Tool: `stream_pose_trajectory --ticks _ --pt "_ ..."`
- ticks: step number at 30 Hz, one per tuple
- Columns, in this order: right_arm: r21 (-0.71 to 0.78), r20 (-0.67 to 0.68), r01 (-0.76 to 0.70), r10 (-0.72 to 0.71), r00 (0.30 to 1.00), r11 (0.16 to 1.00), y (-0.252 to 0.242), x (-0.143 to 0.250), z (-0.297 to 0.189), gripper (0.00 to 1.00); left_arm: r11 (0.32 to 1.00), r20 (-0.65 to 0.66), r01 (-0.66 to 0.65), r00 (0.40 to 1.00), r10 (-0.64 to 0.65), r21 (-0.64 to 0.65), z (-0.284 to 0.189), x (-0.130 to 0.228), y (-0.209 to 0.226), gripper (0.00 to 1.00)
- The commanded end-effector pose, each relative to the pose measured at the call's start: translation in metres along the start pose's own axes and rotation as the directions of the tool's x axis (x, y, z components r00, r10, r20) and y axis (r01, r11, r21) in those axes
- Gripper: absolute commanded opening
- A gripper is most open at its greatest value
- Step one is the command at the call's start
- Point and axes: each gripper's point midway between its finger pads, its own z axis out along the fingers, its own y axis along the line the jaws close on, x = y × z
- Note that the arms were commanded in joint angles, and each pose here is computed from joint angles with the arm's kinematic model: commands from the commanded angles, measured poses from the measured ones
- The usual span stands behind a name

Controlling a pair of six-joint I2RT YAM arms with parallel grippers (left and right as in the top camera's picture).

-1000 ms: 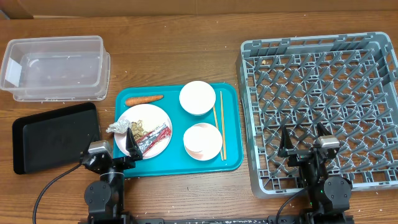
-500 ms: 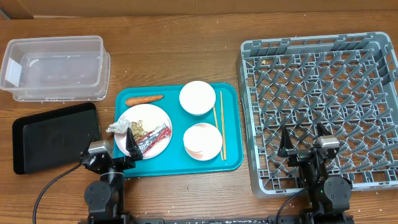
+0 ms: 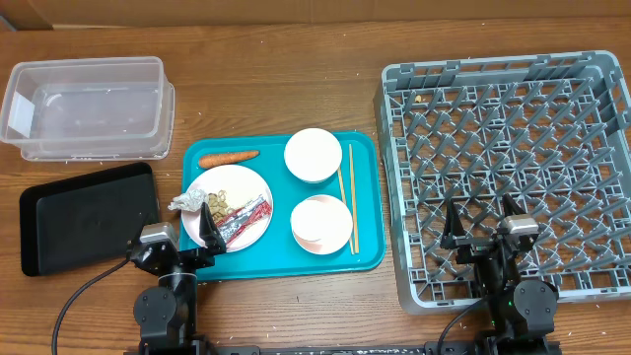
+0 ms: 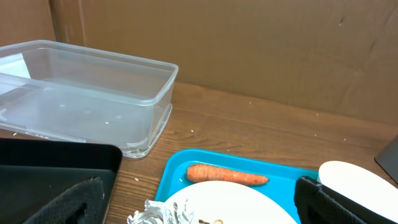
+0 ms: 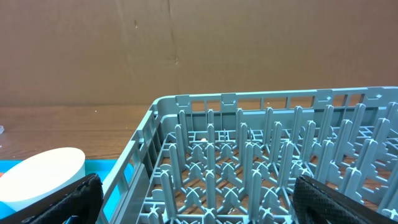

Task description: Sort waste into correct bins and load items into the dishwasher

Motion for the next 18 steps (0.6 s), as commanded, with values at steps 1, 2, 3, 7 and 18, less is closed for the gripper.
stream_pose_trajectory --ticks 1,2,3,7,18 --pt "0.006 0.01 0.004 -0.004 1.0 1.0 -0.001 0.0 0.0 1.0 1.0 0.013 -0.009 1.0 0.009 -0.018 0.0 -0.002 0.004 1.0" --pt "0.006 0.009 0.004 -0.004 1.0 1.0 -0.001 0.0 0.0 1.0 1.0 0.013 -0.005 1.0 0.005 -0.018 0.0 -0.002 0.004 1.0" --pt "0.006 0.01 0.004 -0.004 1.0 1.0 -0.002 0.0 0.0 1.0 1.0 0.013 -0.006 1.0 0.006 -0.018 0.0 -0.002 0.004 1.0" --pt "0.069 0.031 -0.072 0.07 0.997 0.995 -0.012 -0.006 -0.001 1.0 1.0 0.012 -0.006 1.0 0.006 -0.018 -0.001 -0.004 0.003 1.0" --pt "0.131 0.007 -0.131 0.131 0.991 0.983 -0.02 -0.034 -0.004 1.0 0.999 -0.12 -0.015 0.993 0.01 -0.043 -0.017 -0.027 0.0 1.0"
